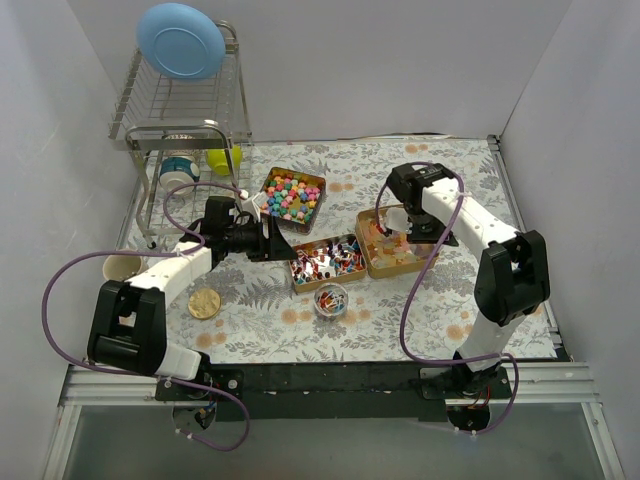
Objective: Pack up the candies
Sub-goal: Scoop the fake candies from the storage box, then place the fake candies in the packing bottle.
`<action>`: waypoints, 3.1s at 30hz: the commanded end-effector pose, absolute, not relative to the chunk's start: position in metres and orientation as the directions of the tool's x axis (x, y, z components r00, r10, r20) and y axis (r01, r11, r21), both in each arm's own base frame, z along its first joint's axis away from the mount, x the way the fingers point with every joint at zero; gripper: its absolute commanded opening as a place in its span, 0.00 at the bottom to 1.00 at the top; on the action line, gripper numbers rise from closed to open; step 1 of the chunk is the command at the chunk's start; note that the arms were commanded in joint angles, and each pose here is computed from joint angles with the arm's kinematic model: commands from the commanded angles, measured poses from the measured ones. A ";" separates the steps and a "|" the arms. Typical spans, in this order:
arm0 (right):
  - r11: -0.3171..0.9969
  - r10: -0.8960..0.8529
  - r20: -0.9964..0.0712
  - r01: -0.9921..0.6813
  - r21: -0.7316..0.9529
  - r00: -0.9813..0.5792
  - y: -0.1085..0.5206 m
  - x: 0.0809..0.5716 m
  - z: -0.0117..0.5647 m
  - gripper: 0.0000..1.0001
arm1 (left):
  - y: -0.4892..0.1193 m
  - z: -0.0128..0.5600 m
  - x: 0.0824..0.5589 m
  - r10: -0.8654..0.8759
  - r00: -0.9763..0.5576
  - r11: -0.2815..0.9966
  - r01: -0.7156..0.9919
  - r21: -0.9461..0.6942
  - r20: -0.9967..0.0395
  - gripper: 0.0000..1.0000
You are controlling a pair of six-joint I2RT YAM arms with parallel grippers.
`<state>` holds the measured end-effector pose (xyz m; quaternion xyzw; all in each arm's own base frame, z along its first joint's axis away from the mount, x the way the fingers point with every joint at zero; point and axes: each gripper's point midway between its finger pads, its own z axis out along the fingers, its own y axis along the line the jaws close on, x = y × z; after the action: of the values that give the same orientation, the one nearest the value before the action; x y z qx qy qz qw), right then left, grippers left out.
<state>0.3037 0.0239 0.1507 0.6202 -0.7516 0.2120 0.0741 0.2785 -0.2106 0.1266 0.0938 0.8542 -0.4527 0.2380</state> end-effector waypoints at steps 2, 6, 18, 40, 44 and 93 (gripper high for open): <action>0.174 -0.876 0.397 -0.947 -0.270 -0.274 0.009 0.295 0.164 0.01 | -0.214 0.133 0.280 -0.053 -0.864 0.550 0.393 -0.737 -0.500 0.58; 0.208 -0.859 0.413 -0.943 -0.262 -0.304 0.012 0.301 0.154 0.01 | -0.214 0.132 0.280 -0.056 -0.867 0.548 0.389 -0.741 -0.496 0.58; 0.310 -0.857 0.363 -0.929 -0.204 -0.365 0.039 0.313 0.123 0.01 | -0.212 0.133 0.275 -0.060 -0.856 0.555 0.399 -0.730 -0.513 0.58; 0.329 -0.902 0.248 -0.935 -0.135 -0.353 0.117 0.364 0.076 0.01 | -0.210 0.130 0.274 -0.053 -0.847 0.561 0.412 -0.718 -0.528 0.58; 0.319 -0.931 0.130 -0.935 -0.154 -0.340 0.145 0.388 0.088 0.01 | -0.207 0.126 0.271 -0.043 -0.844 0.575 0.416 -0.704 -0.534 0.58; -0.344 -0.912 0.330 -0.890 -0.297 0.243 0.136 0.281 0.185 0.01 | -0.185 0.124 0.272 -0.025 -0.782 0.648 0.461 -0.606 -0.622 0.59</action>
<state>0.2853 0.1520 0.1665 0.7477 -0.6440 0.1487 -0.0650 0.2740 -0.1929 0.1203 0.1155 0.8569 -0.4170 0.2800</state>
